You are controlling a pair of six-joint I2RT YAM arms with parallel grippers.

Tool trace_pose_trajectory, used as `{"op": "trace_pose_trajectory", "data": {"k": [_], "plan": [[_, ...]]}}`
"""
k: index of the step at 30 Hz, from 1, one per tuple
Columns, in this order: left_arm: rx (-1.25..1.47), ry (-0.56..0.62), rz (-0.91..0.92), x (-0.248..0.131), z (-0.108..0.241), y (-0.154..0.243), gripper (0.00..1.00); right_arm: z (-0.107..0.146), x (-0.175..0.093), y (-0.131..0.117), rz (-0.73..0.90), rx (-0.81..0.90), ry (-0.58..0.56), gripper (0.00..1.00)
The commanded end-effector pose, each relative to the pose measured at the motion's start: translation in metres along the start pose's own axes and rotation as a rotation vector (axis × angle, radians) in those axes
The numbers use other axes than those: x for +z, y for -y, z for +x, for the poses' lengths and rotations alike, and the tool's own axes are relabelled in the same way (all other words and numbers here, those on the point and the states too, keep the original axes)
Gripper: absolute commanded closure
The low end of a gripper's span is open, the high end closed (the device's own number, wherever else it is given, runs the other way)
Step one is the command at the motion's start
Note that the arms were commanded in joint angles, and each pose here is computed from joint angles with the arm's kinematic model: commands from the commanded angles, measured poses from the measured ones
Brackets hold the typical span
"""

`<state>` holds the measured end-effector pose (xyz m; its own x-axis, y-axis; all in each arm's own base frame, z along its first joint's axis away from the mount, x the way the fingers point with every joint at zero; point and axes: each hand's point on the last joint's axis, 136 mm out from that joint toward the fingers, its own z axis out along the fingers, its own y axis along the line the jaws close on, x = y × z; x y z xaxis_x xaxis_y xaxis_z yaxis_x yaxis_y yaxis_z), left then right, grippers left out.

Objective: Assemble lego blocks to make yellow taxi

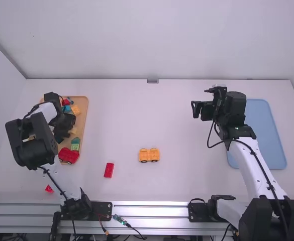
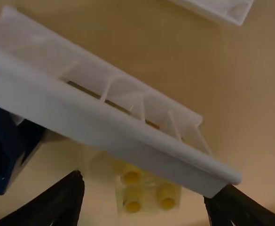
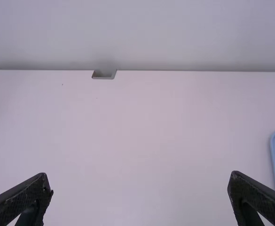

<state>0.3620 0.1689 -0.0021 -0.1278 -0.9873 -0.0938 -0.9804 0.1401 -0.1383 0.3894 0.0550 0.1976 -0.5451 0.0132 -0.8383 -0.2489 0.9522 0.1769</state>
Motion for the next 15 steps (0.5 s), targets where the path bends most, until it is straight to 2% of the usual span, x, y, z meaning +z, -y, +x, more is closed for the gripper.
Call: {"op": "trace_pose_trajectory", "data": {"k": [1, 3, 4, 5, 9, 11, 15], "plan": [[0.024, 0.004, -0.01, 0.0033, -0.0021, 0.0023, 0.38, -0.0094, -0.0032, -0.0037, -0.009, -0.006, 0.022, 0.01], [0.023, 0.008, -0.01, 0.0034, -0.003, 0.0022, 0.41, -0.0091, -0.0031, -0.0039, -0.01, -0.007, 0.02, 0.01], [0.025, 0.011, -0.003, 0.0034, -0.0034, 0.0041, 0.48, -0.0085, -0.0031, -0.0039, -0.01, -0.006, 0.018, 0.01], [0.025, 0.014, -0.001, 0.0034, -0.0039, 0.0046, 0.49, -0.0081, -0.0031, -0.0038, -0.01, -0.005, 0.016, 0.01], [0.029, 0.013, -0.006, 0.0035, -0.0038, 0.0033, 0.51, -0.0071, -0.0031, -0.0037, -0.009, -0.004, 0.013, 0.01], [0.028, 0.009, -0.01, 0.0055, -0.002, 0.0013, 0.57, -0.0072, -0.0031, -0.0039, -0.01, -0.004, 0.013, 0.01], [0.029, 0.017, 0.006, 0.0079, -0.0028, 0.0036, 0.59, -0.0072, -0.0031, -0.0038, -0.01, -0.005, 0.013, 0.01]]}}
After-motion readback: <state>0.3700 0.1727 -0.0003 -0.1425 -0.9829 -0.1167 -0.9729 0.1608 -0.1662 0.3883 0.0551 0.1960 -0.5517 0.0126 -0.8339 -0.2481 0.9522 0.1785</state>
